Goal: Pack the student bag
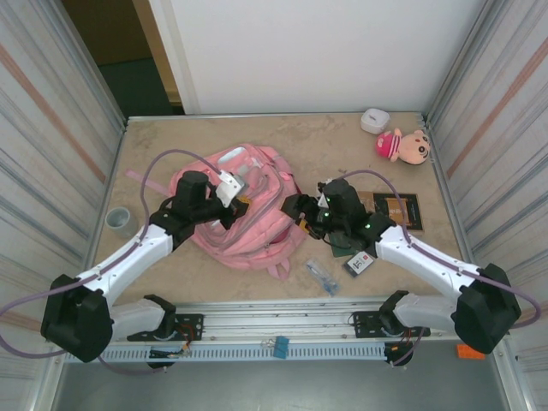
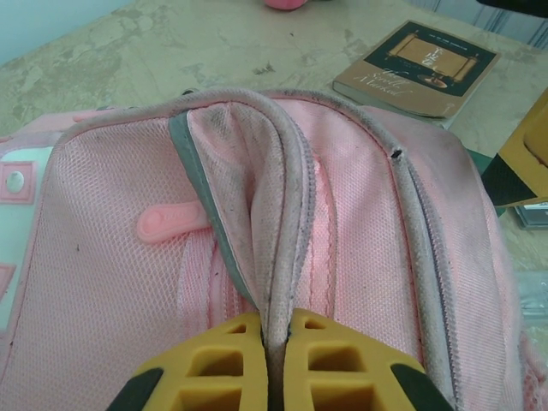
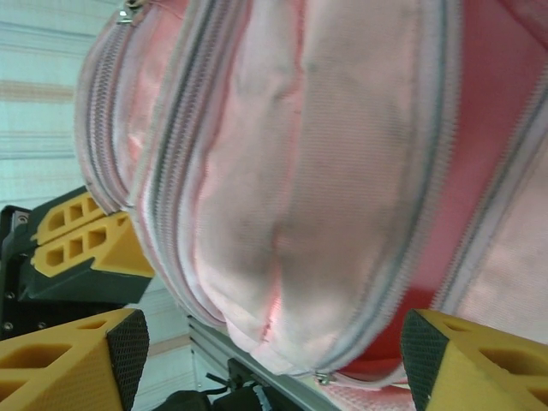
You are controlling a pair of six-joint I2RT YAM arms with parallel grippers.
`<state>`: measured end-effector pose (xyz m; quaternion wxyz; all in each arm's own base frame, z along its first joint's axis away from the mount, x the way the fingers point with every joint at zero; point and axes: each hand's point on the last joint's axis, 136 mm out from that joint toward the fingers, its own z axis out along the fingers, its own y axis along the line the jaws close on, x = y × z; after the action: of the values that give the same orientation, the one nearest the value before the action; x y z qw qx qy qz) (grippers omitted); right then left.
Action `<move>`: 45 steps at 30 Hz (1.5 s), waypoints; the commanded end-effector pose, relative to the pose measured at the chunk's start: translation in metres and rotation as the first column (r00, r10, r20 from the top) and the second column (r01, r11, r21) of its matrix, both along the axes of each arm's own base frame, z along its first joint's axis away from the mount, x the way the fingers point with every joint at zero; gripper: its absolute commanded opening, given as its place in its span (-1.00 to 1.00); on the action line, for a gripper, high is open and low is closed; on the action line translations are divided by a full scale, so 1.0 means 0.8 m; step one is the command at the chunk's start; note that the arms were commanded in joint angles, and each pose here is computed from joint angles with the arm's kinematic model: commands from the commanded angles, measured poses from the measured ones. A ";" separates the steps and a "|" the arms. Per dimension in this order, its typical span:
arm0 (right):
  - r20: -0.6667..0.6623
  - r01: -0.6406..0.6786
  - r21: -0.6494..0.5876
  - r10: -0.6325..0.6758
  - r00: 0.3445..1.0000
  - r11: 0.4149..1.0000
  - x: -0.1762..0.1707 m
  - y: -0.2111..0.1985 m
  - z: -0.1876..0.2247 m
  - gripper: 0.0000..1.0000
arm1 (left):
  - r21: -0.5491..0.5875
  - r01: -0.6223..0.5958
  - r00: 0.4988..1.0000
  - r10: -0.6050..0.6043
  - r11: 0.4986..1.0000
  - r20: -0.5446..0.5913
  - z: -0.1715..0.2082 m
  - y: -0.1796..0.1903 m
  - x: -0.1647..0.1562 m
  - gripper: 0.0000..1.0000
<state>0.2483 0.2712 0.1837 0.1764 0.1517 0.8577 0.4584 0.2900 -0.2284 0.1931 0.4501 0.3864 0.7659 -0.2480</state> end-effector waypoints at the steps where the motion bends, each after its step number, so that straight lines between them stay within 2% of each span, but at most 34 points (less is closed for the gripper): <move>1: 0.037 0.021 0.009 -0.022 0.999 1.000 0.006 -0.004 0.002 0.57 | -0.083 0.093 0.983 -0.078 0.992 0.163 0.065 -0.010 -0.004 -1.00; 8: 0.046 -0.025 0.037 0.024 0.999 0.999 0.012 0.028 -0.004 0.57 | -0.119 0.162 0.977 -0.142 0.980 0.161 0.076 -0.016 -0.012 -1.00; 12: 0.072 -0.045 0.086 0.039 0.997 0.995 0.018 0.050 0.006 0.50 | -0.140 0.179 0.975 -0.156 0.974 0.157 0.081 -0.018 -0.015 -1.00; 15: 0.094 -0.051 0.092 0.042 0.995 0.994 0.021 0.062 0.013 0.21 | -0.158 0.174 0.979 -0.154 0.972 0.135 0.081 -0.019 -0.016 -1.00; 17: 0.113 -0.038 0.101 0.027 0.993 0.994 0.023 0.066 0.018 -0.16 | -0.166 0.125 0.989 -0.109 0.978 0.103 0.080 -0.014 -0.012 -1.00; 18: 0.125 -0.037 0.115 0.022 0.992 0.993 0.024 0.068 0.023 -0.28 | -0.174 0.090 0.994 -0.076 0.981 0.085 0.082 -0.010 -0.010 -1.00; 21: 0.153 -0.007 0.160 -0.018 0.988 0.987 0.029 0.067 0.035 -0.75 | -0.191 -0.002 1.000 0.008 0.982 0.030 0.083 0.000 -0.017 -0.72; 24: 0.191 0.001 0.193 -0.039 0.981 0.981 0.032 0.068 0.051 -0.96 | -0.171 -0.134 0.991 0.135 0.976 -0.005 0.081 0.017 -0.025 -0.49; 26: 0.211 -0.008 0.204 -0.036 0.977 0.979 0.033 0.072 0.062 -0.99 | -0.161 -0.246 0.969 0.241 0.956 -0.047 0.077 0.033 -0.032 -0.28; 29: 0.232 -0.002 0.220 -0.050 0.971 0.976 0.036 0.075 0.077 -1.00 | -0.142 -0.339 0.939 0.325 0.930 -0.113 0.071 0.046 -0.053 -0.18; 34: 0.266 0.014 0.233 -0.077 0.961 0.972 0.038 0.074 0.097 -1.00 | -0.094 -0.413 0.896 0.386 0.906 -0.221 0.053 0.044 -0.100 -0.18; 37: 0.270 0.020 0.216 -0.080 0.959 0.976 0.040 0.073 0.102 -1.00 | -0.040 -0.491 0.842 0.462 0.870 -0.280 0.032 0.040 -0.121 -0.17; 39: 0.275 0.014 0.207 -0.072 0.959 0.978 0.039 0.075 0.105 -1.00 | -0.005 -0.497 0.826 0.471 0.868 -0.310 0.019 0.028 -0.133 -0.15; 45: 0.279 -0.004 0.213 -0.057 0.958 0.977 0.036 0.081 0.113 -1.00 | 0.093 -0.548 0.767 0.544 0.831 -0.339 -0.009 -0.003 -0.146 -0.07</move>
<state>0.2702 0.3318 0.2227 0.2388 0.1281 0.8072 0.5245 0.1614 -0.2401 0.1781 0.3416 0.1751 0.9015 -0.2001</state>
